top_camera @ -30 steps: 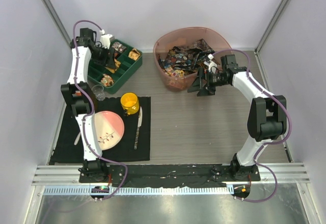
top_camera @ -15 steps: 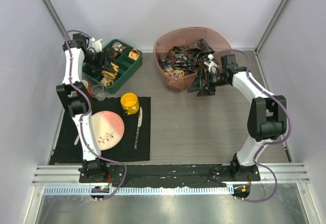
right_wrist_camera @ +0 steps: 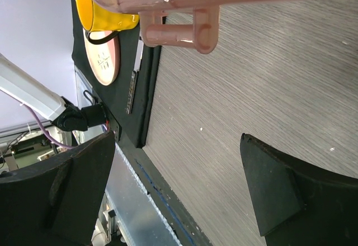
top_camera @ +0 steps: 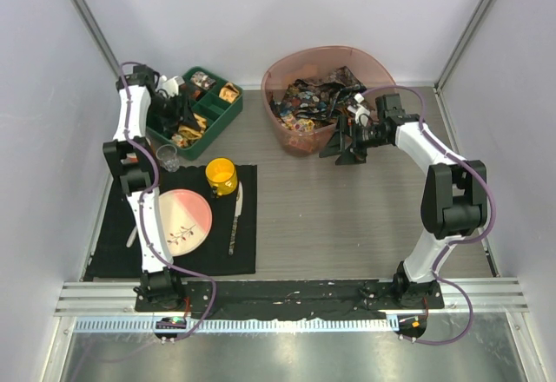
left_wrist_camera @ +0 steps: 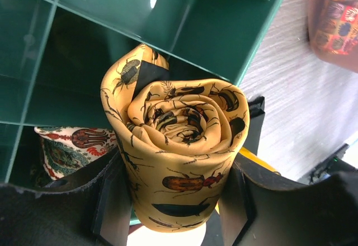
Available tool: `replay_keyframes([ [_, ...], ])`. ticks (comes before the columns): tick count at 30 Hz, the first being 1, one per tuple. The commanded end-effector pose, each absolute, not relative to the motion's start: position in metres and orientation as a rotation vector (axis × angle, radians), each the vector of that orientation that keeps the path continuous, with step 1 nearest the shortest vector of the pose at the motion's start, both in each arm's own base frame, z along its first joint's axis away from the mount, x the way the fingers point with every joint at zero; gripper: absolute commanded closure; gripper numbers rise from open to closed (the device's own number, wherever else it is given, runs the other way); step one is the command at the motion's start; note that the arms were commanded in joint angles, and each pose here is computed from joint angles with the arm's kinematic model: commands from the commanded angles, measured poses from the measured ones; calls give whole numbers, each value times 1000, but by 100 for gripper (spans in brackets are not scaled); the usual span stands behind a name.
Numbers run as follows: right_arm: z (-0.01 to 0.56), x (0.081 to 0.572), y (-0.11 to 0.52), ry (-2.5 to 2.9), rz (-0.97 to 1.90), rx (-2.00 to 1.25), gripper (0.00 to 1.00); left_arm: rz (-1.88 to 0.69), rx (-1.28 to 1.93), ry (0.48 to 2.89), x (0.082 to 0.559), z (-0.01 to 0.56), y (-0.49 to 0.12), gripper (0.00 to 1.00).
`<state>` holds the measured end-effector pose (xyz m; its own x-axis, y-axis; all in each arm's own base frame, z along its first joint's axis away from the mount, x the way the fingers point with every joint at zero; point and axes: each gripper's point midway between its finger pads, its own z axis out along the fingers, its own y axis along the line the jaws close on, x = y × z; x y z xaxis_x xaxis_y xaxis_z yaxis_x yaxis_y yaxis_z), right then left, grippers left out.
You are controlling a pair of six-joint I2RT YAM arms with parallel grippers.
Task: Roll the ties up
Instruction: Place the tie in the storage box.
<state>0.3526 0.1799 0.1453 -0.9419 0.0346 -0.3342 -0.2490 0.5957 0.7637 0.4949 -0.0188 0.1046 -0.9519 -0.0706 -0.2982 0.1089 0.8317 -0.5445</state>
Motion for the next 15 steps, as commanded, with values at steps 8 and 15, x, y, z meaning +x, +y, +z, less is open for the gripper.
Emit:
replay_keyframes([
  [8, 157, 361, 181, 2461, 1278, -202, 1, -547, 327, 2587, 531, 115, -17, 100],
  [15, 157, 359, 181, 2466, 1277, -203, 1, -529, 369, 2553, 536, 123, -20, 100],
])
